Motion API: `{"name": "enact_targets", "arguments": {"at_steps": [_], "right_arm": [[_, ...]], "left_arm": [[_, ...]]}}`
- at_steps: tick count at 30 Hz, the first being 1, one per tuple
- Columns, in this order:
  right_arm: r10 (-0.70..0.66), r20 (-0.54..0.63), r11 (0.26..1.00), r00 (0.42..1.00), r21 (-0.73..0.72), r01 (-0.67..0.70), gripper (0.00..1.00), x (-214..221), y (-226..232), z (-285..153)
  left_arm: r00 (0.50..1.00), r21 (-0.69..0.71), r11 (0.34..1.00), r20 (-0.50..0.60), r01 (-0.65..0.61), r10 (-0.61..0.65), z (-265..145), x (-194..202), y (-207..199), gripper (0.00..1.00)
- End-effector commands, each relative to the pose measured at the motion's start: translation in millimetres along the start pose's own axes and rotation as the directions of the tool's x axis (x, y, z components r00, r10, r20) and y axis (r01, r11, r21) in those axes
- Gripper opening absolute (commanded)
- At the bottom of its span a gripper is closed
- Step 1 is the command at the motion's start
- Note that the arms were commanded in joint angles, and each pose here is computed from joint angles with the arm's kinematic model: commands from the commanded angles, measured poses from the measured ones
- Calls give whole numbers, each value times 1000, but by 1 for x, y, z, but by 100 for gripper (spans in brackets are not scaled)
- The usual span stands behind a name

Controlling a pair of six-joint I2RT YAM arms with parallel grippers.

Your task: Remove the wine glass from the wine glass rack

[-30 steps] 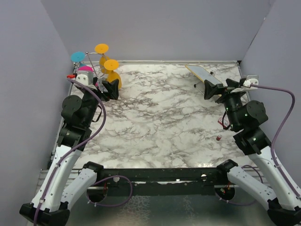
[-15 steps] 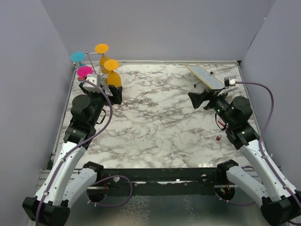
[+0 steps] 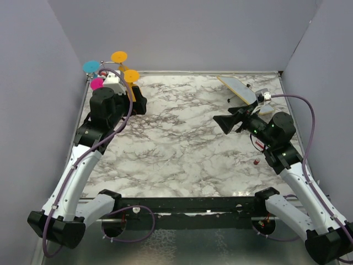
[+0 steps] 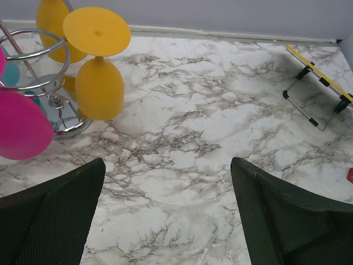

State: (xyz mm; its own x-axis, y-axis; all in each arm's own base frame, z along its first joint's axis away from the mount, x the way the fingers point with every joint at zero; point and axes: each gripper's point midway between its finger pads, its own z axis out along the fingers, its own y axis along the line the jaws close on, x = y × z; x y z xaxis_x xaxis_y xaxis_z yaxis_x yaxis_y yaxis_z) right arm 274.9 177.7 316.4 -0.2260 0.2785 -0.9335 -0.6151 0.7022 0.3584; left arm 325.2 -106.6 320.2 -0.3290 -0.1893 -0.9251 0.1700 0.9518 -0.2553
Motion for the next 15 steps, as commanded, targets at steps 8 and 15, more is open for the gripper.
{"name": "enact_targets", "arguments": {"at_steps": [8,15], "right_arm": [[-60,-16,996,998,-72,59,100,4,10,-5],[-83,2,995,997,-63,83,100,3,9,-8]], "left_arm": [[988,-12,1000,-153,29,-31,30,18,-3,99],[983,-25,998,-174,61,-65,44,16,13,99]]}}
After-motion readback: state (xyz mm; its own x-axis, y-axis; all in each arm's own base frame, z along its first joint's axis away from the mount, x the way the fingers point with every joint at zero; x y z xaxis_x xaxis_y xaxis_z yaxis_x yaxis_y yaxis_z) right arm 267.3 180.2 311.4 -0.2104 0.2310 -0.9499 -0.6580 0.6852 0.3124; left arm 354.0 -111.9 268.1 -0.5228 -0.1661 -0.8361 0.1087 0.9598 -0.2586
